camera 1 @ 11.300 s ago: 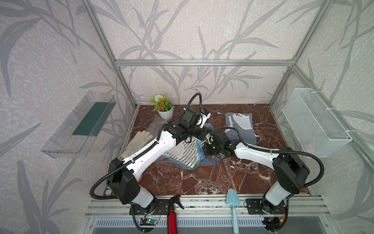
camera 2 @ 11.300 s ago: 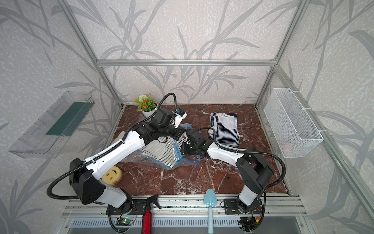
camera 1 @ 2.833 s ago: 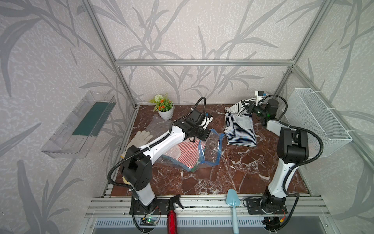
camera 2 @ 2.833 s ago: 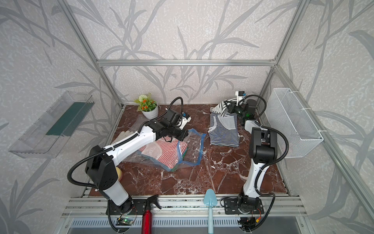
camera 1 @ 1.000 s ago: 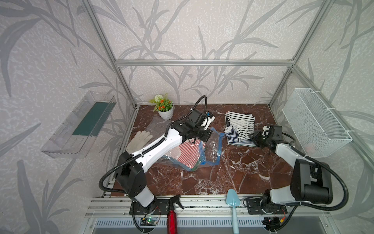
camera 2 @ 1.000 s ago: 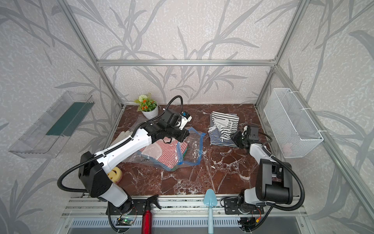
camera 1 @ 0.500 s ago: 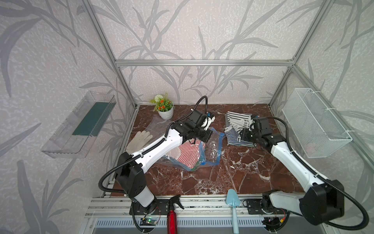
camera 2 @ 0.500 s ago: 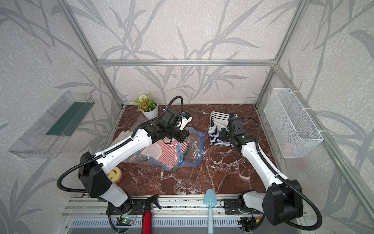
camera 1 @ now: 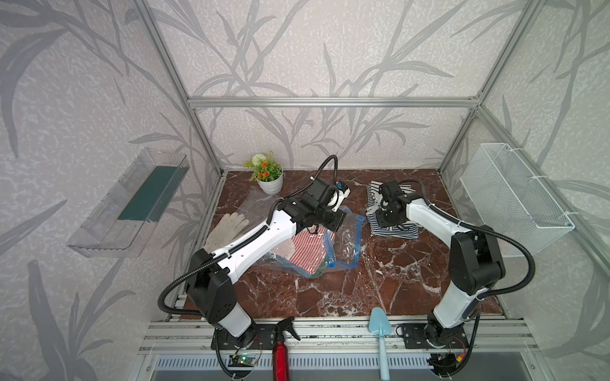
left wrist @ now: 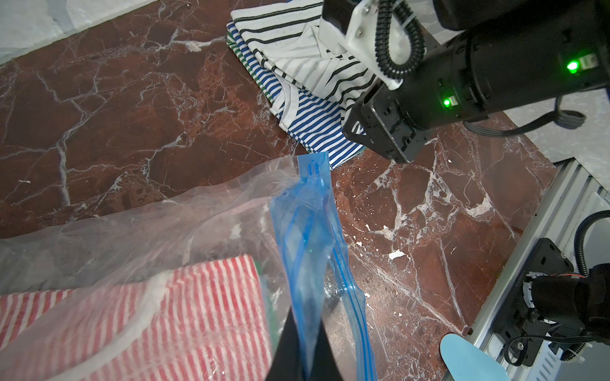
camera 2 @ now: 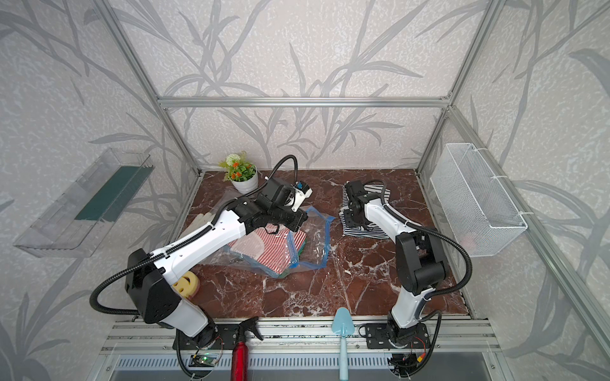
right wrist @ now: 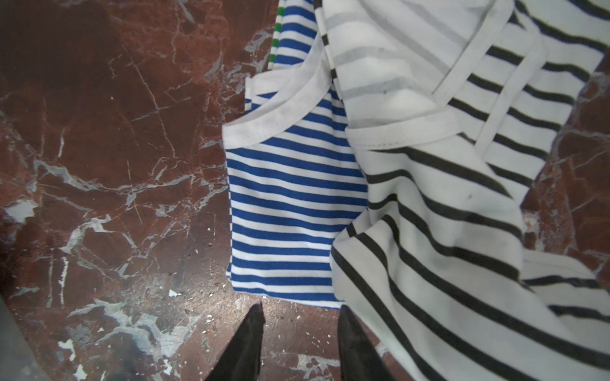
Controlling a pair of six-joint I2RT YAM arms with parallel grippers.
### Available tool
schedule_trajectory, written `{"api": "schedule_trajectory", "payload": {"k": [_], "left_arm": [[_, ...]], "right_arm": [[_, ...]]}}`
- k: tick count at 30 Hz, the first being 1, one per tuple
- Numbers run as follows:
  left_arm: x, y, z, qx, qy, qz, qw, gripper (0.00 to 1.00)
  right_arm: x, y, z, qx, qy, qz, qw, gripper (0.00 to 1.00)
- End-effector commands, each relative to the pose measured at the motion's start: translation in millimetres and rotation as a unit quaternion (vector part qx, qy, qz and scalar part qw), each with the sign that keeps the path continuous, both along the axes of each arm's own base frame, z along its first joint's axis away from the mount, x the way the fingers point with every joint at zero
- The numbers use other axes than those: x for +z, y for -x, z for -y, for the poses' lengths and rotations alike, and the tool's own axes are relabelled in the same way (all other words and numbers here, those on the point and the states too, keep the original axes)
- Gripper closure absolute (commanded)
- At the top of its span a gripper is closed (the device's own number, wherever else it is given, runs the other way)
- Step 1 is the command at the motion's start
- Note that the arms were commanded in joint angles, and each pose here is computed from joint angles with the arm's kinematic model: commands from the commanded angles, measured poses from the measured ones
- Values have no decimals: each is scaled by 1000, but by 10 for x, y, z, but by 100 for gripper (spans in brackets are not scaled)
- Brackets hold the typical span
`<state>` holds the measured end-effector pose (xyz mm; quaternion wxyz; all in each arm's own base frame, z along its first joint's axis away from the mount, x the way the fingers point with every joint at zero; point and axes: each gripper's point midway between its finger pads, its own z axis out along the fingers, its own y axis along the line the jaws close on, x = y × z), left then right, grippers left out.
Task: Take the tank top out of the vacuum bag
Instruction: Place the tank top on the tank top, then adjust the tank top.
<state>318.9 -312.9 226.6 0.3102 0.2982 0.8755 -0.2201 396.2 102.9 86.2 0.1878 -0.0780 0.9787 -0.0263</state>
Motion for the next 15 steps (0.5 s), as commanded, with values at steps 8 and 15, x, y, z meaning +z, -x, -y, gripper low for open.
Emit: {"api": "schedule_trajectory", "payload": {"k": [8,15], "left_arm": [[156,33,-1,-11,4,19,1000,100],[154,28,-4,-11,3,20,1000,100]], "right_arm": [[-257,47,281,19,95,-63,993,61],[-322,63,480,-14,92,-73,993,59]]}}
